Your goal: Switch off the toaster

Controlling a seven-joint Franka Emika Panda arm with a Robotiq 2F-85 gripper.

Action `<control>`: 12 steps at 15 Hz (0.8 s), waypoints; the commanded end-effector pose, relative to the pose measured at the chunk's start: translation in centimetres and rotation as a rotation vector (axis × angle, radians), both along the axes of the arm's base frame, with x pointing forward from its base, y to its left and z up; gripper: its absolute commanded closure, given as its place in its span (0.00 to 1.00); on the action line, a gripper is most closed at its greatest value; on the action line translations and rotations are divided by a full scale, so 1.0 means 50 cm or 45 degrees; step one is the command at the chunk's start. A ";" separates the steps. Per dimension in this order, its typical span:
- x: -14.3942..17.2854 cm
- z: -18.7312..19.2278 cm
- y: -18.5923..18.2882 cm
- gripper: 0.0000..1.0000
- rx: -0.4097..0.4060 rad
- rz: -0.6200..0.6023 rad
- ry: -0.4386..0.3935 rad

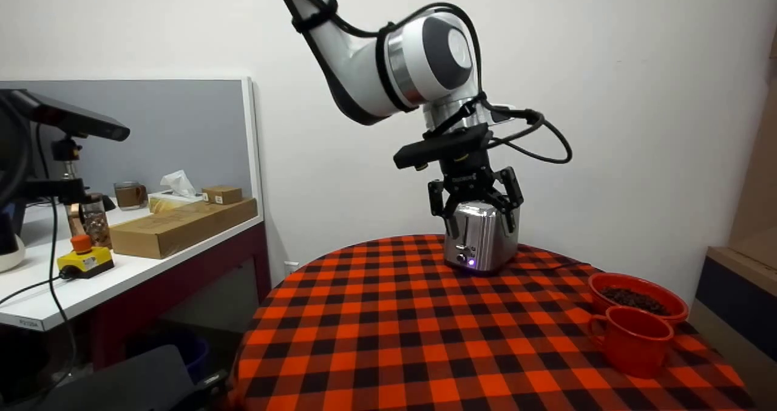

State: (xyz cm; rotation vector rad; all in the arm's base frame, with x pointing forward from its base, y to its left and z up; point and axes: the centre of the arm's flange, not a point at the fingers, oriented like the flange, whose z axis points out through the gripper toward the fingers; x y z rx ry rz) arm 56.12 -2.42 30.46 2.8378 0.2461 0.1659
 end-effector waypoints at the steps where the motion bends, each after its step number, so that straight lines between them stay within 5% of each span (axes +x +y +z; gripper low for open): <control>1: 0.105 -0.053 0.034 0.00 0.038 0.086 -0.103; 12: 0.213 -0.187 0.160 0.00 -0.021 0.179 -0.258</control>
